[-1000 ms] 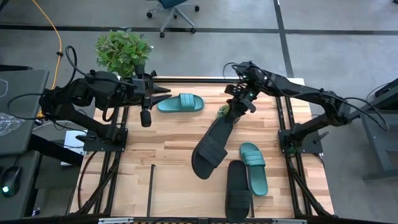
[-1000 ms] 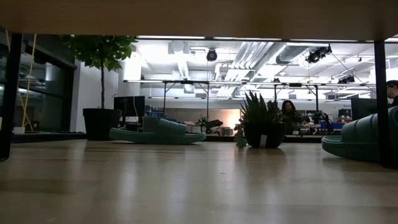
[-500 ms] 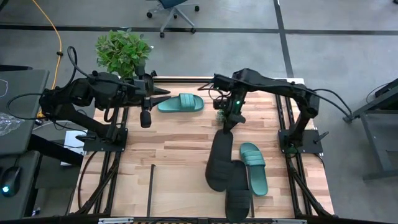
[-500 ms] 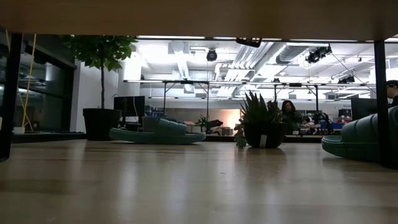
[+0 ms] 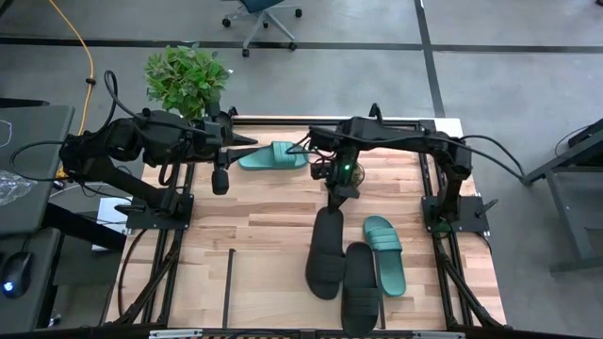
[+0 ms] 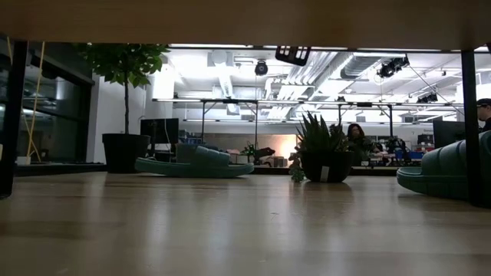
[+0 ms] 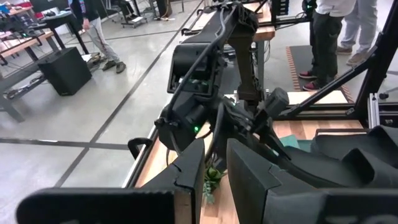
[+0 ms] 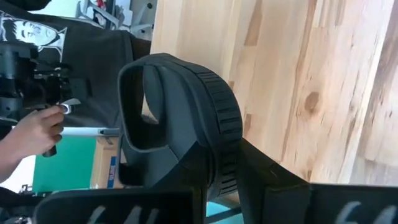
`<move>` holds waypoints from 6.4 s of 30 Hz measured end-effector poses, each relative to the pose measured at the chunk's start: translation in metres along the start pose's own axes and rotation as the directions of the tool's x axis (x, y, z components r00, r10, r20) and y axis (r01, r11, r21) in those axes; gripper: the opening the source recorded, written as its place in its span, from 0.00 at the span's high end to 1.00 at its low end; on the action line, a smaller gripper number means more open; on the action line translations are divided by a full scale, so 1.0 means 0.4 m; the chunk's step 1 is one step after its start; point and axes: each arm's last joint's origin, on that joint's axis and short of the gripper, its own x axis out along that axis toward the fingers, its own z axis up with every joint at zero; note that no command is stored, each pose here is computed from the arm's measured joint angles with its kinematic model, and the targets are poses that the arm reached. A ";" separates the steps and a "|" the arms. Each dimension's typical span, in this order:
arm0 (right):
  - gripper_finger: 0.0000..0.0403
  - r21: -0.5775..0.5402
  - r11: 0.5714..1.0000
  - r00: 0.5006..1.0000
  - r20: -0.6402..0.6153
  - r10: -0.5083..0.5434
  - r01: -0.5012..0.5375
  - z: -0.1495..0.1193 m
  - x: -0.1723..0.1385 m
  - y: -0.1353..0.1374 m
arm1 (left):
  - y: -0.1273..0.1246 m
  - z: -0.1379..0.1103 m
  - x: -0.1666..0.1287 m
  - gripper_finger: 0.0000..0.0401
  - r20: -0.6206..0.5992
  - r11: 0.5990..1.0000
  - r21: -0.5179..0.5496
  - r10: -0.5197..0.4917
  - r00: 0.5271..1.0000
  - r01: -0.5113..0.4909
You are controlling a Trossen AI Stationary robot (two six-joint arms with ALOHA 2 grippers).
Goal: Pick and place slides into the shelf
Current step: Put the black slide on the shelf
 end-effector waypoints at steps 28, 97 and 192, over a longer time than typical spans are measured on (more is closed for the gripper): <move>0.92 -0.024 1.000 0.999 -0.047 0.001 -0.002 0.035 0.118 0.030 | -0.002 0.000 0.000 0.86 0.001 1.000 -0.003 -0.021 1.000 0.021; 0.92 0.086 0.996 0.995 -0.100 0.031 -0.022 0.056 0.232 0.012 | -0.003 -0.007 0.000 0.86 -0.025 0.999 -0.007 -0.035 0.999 0.035; 0.69 0.161 0.986 0.974 -0.225 0.000 0.037 0.013 0.224 0.013 | -0.004 -0.007 0.000 0.86 -0.026 0.998 -0.013 -0.055 0.998 0.054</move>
